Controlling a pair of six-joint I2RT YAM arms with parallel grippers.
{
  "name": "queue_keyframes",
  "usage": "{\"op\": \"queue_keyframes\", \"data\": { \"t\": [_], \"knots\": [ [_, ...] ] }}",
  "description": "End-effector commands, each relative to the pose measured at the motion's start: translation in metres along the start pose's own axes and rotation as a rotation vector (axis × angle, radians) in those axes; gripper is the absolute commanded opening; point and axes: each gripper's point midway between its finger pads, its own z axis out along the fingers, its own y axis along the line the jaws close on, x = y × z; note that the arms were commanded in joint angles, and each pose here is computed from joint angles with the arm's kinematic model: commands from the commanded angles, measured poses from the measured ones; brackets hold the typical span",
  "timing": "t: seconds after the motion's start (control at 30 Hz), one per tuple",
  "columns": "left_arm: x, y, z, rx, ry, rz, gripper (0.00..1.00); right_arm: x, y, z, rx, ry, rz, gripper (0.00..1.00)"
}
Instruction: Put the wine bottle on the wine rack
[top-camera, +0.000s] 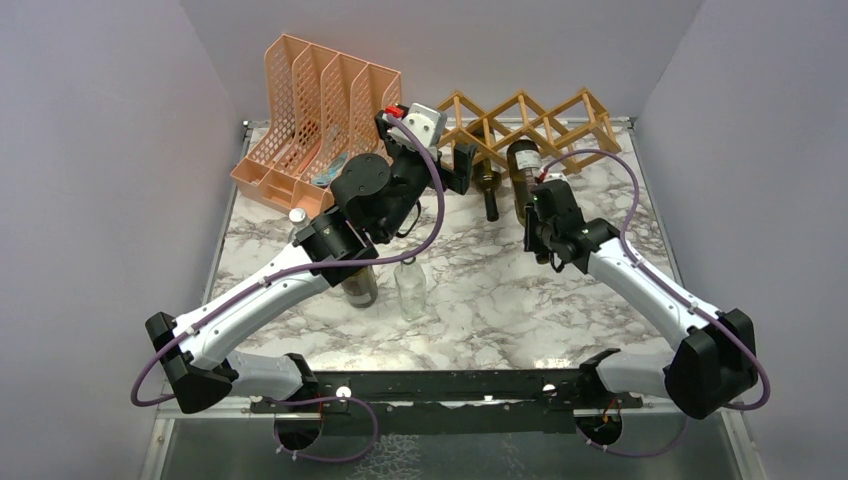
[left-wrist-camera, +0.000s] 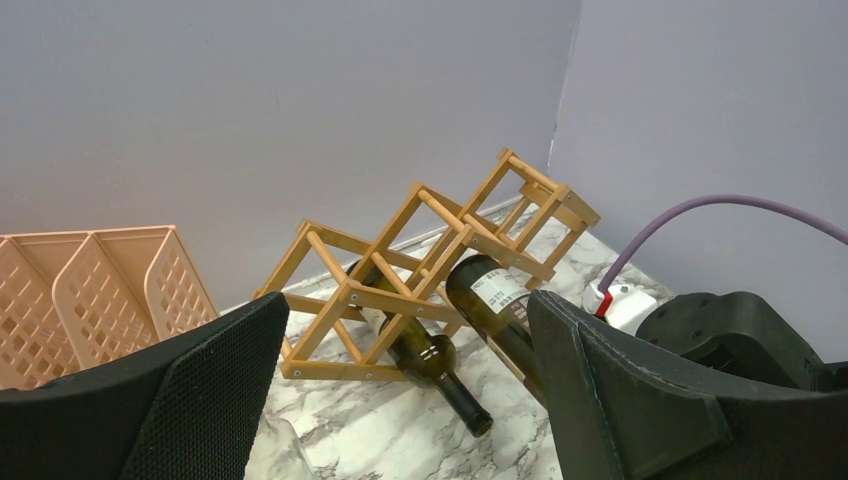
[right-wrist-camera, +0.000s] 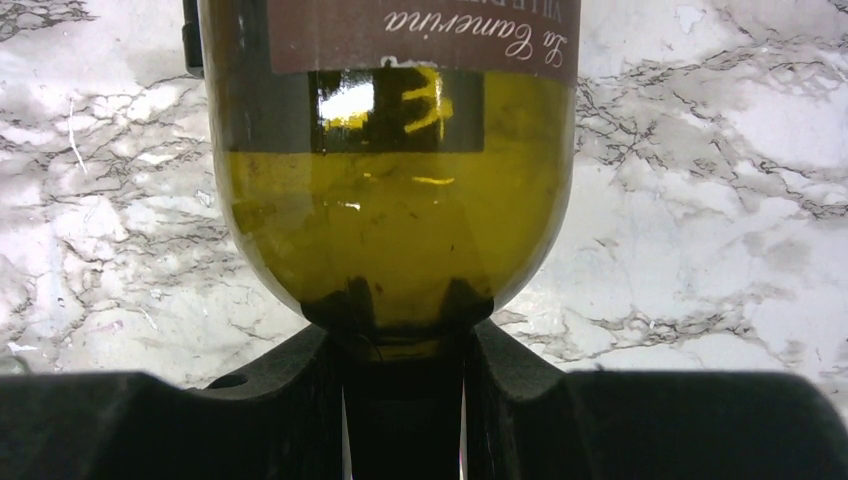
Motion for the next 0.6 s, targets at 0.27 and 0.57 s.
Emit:
{"op": "queue_keyframes", "data": {
  "t": [0.27, 0.57],
  "knots": [
    [-0.011, -0.002, -0.005, 0.024, -0.023, -0.016, 0.96, -0.083, 0.013, 0.019, -0.057, -0.165, 0.023, 0.01],
    [-0.018, 0.001, -0.014, 0.026, -0.028, -0.017, 0.96, -0.118, 0.021, 0.054, -0.096, -0.193, 0.017, 0.01]
  ]
}}
